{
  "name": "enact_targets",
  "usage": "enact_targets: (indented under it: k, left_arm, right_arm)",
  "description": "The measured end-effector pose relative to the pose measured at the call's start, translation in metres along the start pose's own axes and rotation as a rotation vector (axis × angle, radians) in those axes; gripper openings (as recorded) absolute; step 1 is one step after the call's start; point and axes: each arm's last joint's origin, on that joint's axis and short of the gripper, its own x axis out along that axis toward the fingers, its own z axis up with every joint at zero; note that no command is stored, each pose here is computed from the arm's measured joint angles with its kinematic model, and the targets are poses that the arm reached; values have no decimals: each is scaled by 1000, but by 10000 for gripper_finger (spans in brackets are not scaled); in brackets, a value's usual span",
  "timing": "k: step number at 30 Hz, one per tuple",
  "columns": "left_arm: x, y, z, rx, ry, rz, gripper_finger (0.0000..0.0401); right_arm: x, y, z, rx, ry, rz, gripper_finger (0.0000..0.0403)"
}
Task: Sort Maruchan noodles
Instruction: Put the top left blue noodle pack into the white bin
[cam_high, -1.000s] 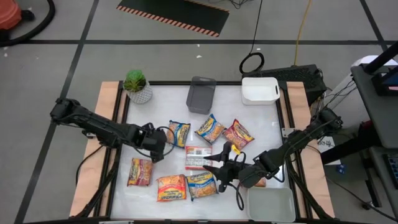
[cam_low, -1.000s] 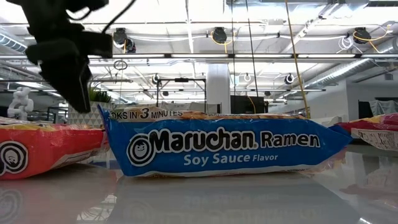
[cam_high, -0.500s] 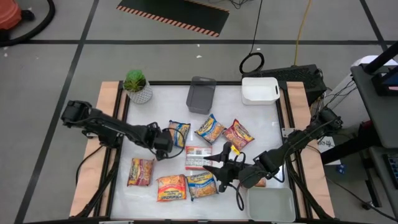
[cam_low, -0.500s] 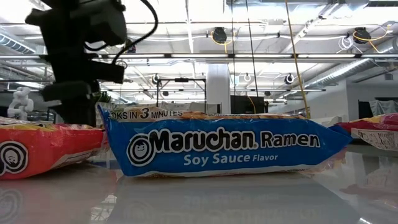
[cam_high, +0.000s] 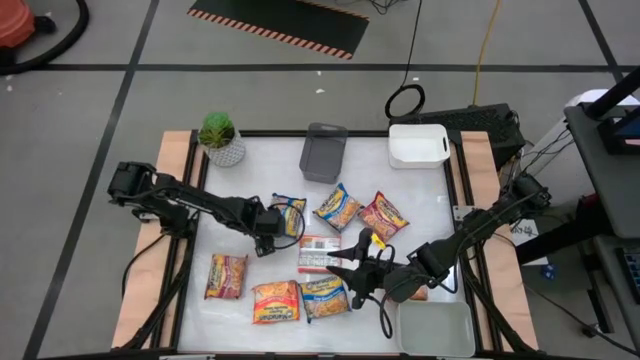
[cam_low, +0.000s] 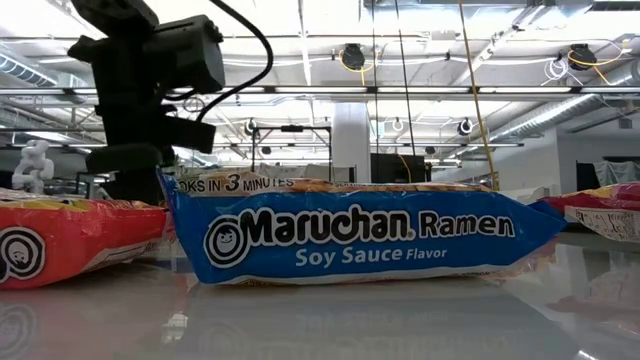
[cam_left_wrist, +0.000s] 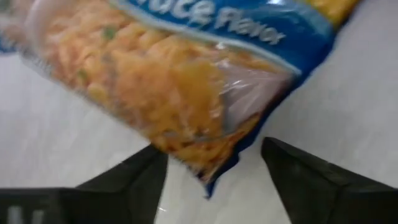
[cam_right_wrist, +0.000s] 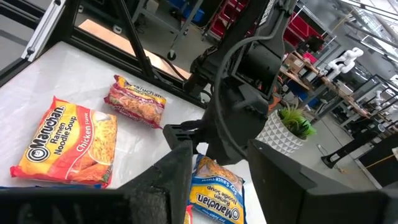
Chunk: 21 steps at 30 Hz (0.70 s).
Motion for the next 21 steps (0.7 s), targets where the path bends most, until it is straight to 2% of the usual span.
enact_targets:
  k: [9, 12, 14, 21]
  left_arm:
    - [-5, 4, 6, 51, -47, -67, 79]
    - [-10, 8, 6, 62, -75, -46, 23]
    - [-17, 10, 6, 54, -102, -46, 10]
    - [-48, 14, 4, 44, -224, -98, 8]
  right_arm:
    - [0, 0, 0, 0, 0, -1, 151]
    - [0, 0, 0, 0, 1, -1, 151]
    - [0, 0, 0, -5, 1, -1, 151]
    - [0, 0, 0, -111, 2, -4, 151]
